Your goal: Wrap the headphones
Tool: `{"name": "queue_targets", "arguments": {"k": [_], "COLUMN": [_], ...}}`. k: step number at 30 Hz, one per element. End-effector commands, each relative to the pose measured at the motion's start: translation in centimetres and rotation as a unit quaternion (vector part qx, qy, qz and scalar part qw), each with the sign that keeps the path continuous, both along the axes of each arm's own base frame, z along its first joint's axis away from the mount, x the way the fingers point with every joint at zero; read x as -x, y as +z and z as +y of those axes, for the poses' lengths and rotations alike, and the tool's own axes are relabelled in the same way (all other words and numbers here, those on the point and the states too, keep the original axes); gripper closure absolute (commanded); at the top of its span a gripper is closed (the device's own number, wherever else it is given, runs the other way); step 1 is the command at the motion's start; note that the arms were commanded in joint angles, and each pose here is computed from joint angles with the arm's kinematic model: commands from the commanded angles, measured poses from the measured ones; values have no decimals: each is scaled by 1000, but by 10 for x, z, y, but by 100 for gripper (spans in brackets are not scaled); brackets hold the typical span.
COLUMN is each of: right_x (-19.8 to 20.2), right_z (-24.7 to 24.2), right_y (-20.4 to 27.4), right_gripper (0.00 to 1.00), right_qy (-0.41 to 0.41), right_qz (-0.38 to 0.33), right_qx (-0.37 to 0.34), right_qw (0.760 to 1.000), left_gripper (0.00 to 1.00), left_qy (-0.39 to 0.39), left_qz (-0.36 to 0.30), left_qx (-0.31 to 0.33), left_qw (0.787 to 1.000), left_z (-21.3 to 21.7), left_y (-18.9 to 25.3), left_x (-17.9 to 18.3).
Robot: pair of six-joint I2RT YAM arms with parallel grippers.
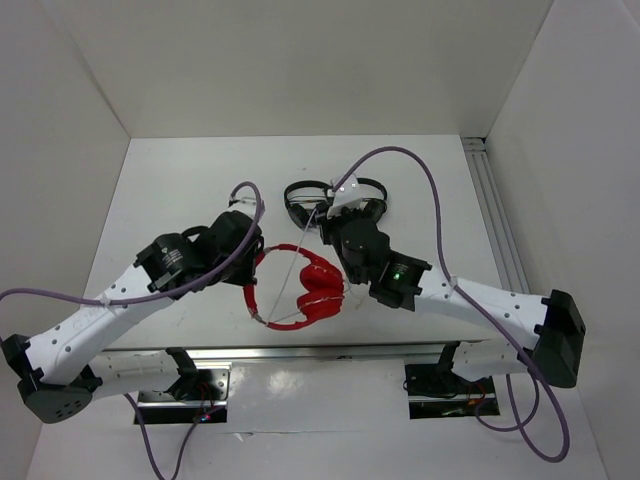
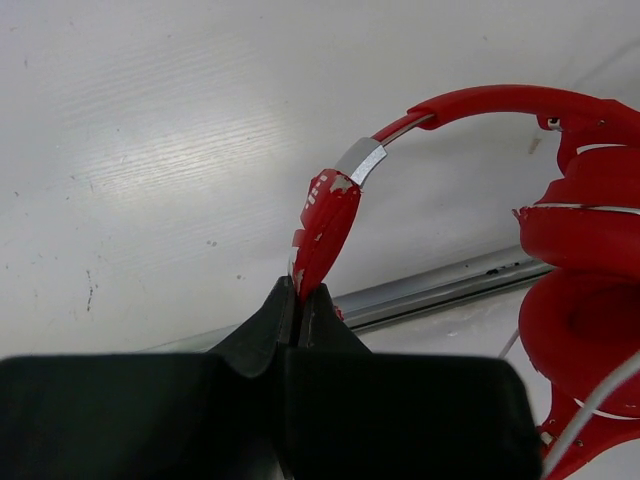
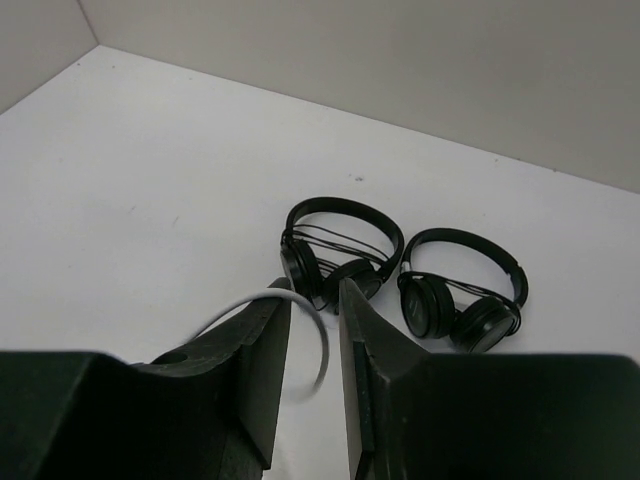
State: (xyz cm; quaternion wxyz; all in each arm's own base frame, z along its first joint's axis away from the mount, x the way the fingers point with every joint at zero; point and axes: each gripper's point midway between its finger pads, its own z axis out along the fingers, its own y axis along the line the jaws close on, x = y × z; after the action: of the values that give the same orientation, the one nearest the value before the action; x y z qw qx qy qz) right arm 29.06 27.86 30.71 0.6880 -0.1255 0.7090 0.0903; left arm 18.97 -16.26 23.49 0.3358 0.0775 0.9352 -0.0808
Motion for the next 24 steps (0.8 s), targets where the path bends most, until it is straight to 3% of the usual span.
{"name": "queue_targets", "arguments": {"k": [1,10,21,24], "right_x": [-9,-13,-11,-3], "right_z": [14,40,50,54], "right_y": [20,-1,-30,-38], "right_gripper": [66,65,72,51], "right_qy": [32,109,164,197], "right_qz": [-5,15,42,43], "right_qx": [-38,-48,-73,-70], "right_qw": [999,993,983,977], "left_gripper": [100,100,100,100], "left_qy": [-37,-95,-66,-49], "left_qz": [-15,-27,-40,-28], "left_qx": [47,75,42,15], "left_qw": [998,992,996,998], "left_z": [-15,-26,-3,8], "left_y": [17,33,49,45], "left_x": [4,12,12,13]}}
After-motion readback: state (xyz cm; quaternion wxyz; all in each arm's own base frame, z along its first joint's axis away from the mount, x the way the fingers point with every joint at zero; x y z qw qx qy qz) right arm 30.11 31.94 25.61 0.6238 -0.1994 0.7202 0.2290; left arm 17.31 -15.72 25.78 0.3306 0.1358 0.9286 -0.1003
